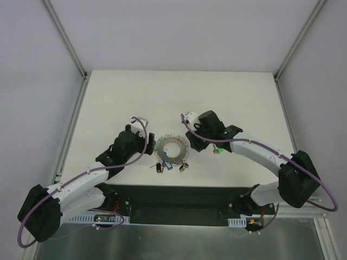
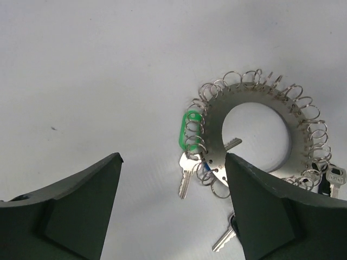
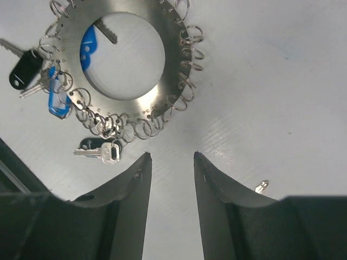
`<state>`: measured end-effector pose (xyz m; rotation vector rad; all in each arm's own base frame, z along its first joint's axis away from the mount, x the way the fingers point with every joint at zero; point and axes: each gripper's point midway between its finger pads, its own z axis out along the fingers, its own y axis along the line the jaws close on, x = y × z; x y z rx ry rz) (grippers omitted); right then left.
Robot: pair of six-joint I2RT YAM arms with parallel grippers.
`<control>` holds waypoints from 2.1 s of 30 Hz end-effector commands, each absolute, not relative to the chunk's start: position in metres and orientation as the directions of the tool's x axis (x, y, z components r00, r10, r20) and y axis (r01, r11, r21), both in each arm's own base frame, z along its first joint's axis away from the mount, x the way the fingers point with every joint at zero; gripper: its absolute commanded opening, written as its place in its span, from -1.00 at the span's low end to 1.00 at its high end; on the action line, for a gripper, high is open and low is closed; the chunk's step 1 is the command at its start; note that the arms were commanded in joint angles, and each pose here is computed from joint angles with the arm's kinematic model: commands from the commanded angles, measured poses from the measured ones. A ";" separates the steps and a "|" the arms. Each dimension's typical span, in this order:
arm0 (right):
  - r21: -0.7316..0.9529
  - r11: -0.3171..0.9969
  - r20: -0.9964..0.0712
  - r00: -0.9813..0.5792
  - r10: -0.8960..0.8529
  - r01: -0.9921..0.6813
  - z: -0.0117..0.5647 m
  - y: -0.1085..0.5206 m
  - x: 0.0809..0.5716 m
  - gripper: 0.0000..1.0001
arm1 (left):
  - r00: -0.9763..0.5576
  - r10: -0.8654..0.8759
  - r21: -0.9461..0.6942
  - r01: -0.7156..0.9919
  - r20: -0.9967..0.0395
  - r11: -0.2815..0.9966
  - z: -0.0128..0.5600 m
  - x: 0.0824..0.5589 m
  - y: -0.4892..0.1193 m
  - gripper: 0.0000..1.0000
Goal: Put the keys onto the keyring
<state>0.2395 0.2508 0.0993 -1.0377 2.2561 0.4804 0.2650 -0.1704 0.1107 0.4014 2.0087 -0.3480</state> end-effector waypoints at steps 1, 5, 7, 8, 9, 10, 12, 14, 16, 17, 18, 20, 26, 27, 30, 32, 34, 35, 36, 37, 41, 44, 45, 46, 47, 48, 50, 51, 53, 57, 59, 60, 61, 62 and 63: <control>-0.093 0.446 -0.611 -0.303 -0.731 -0.890 0.097 0.240 0.252 -0.23 | -0.338 0.055 -0.089 0.396 -0.940 0.914 0.123 0.265 -0.162 0.57; -0.088 0.381 -0.586 -0.261 -0.767 -0.920 0.086 0.246 0.262 -0.32 | -0.283 0.028 -0.088 0.388 -0.959 0.917 0.121 0.260 -0.154 0.72; -0.073 0.347 -0.557 -0.251 -0.792 -0.935 0.079 0.251 0.267 -0.33 | -0.276 0.034 -0.077 0.384 -0.961 0.920 0.123 0.259 -0.151 0.75; -0.067 0.338 -0.545 -0.249 -0.801 -0.939 0.076 0.252 0.268 -0.33 | -0.271 0.035 -0.076 0.385 -0.962 0.920 0.124 0.259 -0.151 0.75; -0.058 0.331 -0.532 -0.251 -0.809 -0.942 0.074 0.252 0.267 -0.33 | -0.271 0.036 -0.074 0.386 -0.962 0.920 0.124 0.259 -0.151 0.75; -0.057 0.327 -0.521 -0.251 -0.816 -0.943 0.071 0.254 0.271 -0.33 | -0.271 0.038 -0.071 0.383 -0.962 0.921 0.124 0.259 -0.150 0.75; -0.054 0.312 -0.514 -0.241 -0.824 -0.949 0.067 0.256 0.272 -0.33 | -0.276 0.044 -0.068 0.382 -0.960 0.922 0.123 0.259 -0.150 0.76; -0.042 0.306 -0.504 -0.244 -0.829 -0.951 0.062 0.259 0.274 -0.33 | -0.278 0.044 -0.066 0.373 -0.960 0.925 0.122 0.260 -0.148 0.76; -0.035 0.301 -0.488 -0.247 -0.837 -0.953 0.055 0.260 0.274 -0.32 | -0.281 0.047 -0.065 0.379 -0.959 0.923 0.121 0.259 -0.149 0.76; -0.039 0.296 -0.488 -0.241 -0.839 -0.954 0.053 0.262 0.275 -0.31 | -0.280 0.045 -0.068 0.380 -0.959 0.922 0.122 0.259 -0.150 0.76; -0.043 0.296 -0.482 -0.240 -0.843 -0.954 0.051 0.262 0.276 -0.30 | -0.280 0.046 -0.067 0.382 -0.959 0.922 0.122 0.259 -0.150 0.76; -0.048 0.285 -0.475 -0.229 -0.850 -0.957 0.049 0.265 0.275 -0.28 | -0.279 0.048 -0.066 0.385 -0.959 0.921 0.122 0.259 -0.151 0.76; -0.084 0.274 -0.466 -0.206 -0.860 -0.958 0.047 0.270 0.280 -0.25 | -0.278 0.047 -0.066 0.385 -0.959 0.921 0.122 0.259 -0.150 0.75; -0.083 0.274 -0.467 -0.205 -0.860 -0.958 0.047 0.271 0.280 -0.25 | -0.278 0.047 -0.066 0.385 -0.959 0.921 0.122 0.259 -0.150 0.75; -0.075 0.274 -0.481 -0.206 -0.852 -0.959 0.052 0.273 0.281 -0.24 | -0.278 0.047 -0.067 0.386 -0.959 0.920 0.121 0.258 -0.150 0.75; -0.066 0.270 -0.486 -0.205 -0.850 -0.961 0.053 0.274 0.280 -0.24 | -0.280 0.048 -0.067 0.389 -0.959 0.919 0.121 0.258 -0.151 0.75; -0.054 0.263 -0.486 -0.205 -0.850 -0.963 0.052 0.276 0.279 -0.24 | -0.281 0.049 -0.067 0.390 -0.958 0.918 0.121 0.258 -0.151 0.76; -0.047 0.260 -0.481 -0.206 -0.852 -0.964 0.051 0.275 0.278 -0.24 | -0.282 0.049 -0.068 0.391 -0.958 0.918 0.121 0.258 -0.152 0.75; -0.040 0.257 -0.476 -0.208 -0.855 -0.966 0.049 0.275 0.277 -0.24 | -0.283 0.050 -0.067 0.391 -0.958 0.918 0.121 0.258 -0.152 0.75; -0.035 0.256 -0.472 -0.210 -0.856 -0.966 0.047 0.275 0.276 -0.24 | -0.282 0.049 -0.069 0.394 -0.958 0.916 0.121 0.258 -0.152 0.75; -0.024 0.257 -0.468 -0.216 -0.857 -0.966 0.045 0.274 0.272 -0.24 | -0.284 0.051 -0.068 0.395 -0.957 0.916 0.120 0.258 -0.152 0.75; -0.025 0.261 -0.464 -0.220 -0.858 -0.965 0.046 0.271 0.270 -0.23 | -0.286 0.052 -0.070 0.401 -0.957 0.914 0.120 0.258 -0.153 0.75; -0.028 0.264 -0.461 -0.222 -0.859 -0.964 0.045 0.270 0.270 -0.21 | -0.286 0.054 -0.069 0.402 -0.957 0.913 0.120 0.258 -0.154 0.75; -0.031 0.262 -0.458 -0.219 -0.862 -0.965 0.045 0.270 0.270 -0.21 | -0.287 0.055 -0.069 0.404 -0.956 0.912 0.120 0.258 -0.154 0.75; -0.036 0.264 -0.449 -0.220 -0.866 -0.964 0.043 0.268 0.270 -0.19 | -0.289 0.056 -0.069 0.405 -0.956 0.912 0.119 0.258 -0.154 0.75; -0.038 0.262 -0.448 -0.218 -0.867 -0.964 0.043 0.268 0.269 -0.19 | -0.289 0.054 -0.071 0.406 -0.956 0.911 0.119 0.258 -0.155 0.75; -0.037 0.258 -0.446 -0.215 -0.869 -0.966 0.041 0.270 0.269 -0.18 | -0.289 0.056 -0.070 0.407 -0.956 0.911 0.119 0.257 -0.155 0.75; -0.039 0.256 -0.446 -0.213 -0.869 -0.966 0.041 0.271 0.270 -0.18 | -0.290 0.057 -0.070 0.407 -0.955 0.911 0.119 0.257 -0.155 0.75; -0.042 0.251 -0.444 -0.207 -0.872 -0.967 0.040 0.273 0.269 -0.17 | -0.290 0.057 -0.070 0.407 -0.955 0.911 0.119 0.257 -0.155 0.75; -0.045 0.239 -0.443 -0.195 -0.875 -0.970 0.038 0.280 0.269 -0.16 | -0.289 0.056 -0.070 0.409 -0.956 0.910 0.119 0.257 -0.155 0.75; -0.047 0.238 -0.442 -0.193 -0.876 -0.970 0.038 0.282 0.270 -0.16 | -0.289 0.056 -0.071 0.410 -0.956 0.909 0.119 0.257 -0.155 0.75; -0.048 0.234 -0.441 -0.190 -0.877 -0.971 0.038 0.282 0.269 -0.16 | -0.290 0.055 -0.072 0.410 -0.956 0.909 0.119 0.257 -0.155 0.74; -0.045 0.237 -0.438 -0.194 -0.878 -0.971 0.036 0.283 0.269 -0.16 | -0.291 0.056 -0.072 0.411 -0.955 0.909 0.119 0.257 -0.155 0.75; -0.044 0.241 -0.441 -0.197 -0.876 -0.970 0.036 0.284 0.269 -0.16 | -0.289 0.056 -0.071 0.411 -0.956 0.909 0.119 0.257 -0.155 0.75; -0.043 0.243 -0.441 -0.200 -0.875 -0.969 0.036 0.284 0.269 -0.16 | -0.289 0.056 -0.071 0.411 -0.956 0.909 0.119 0.257 -0.155 0.75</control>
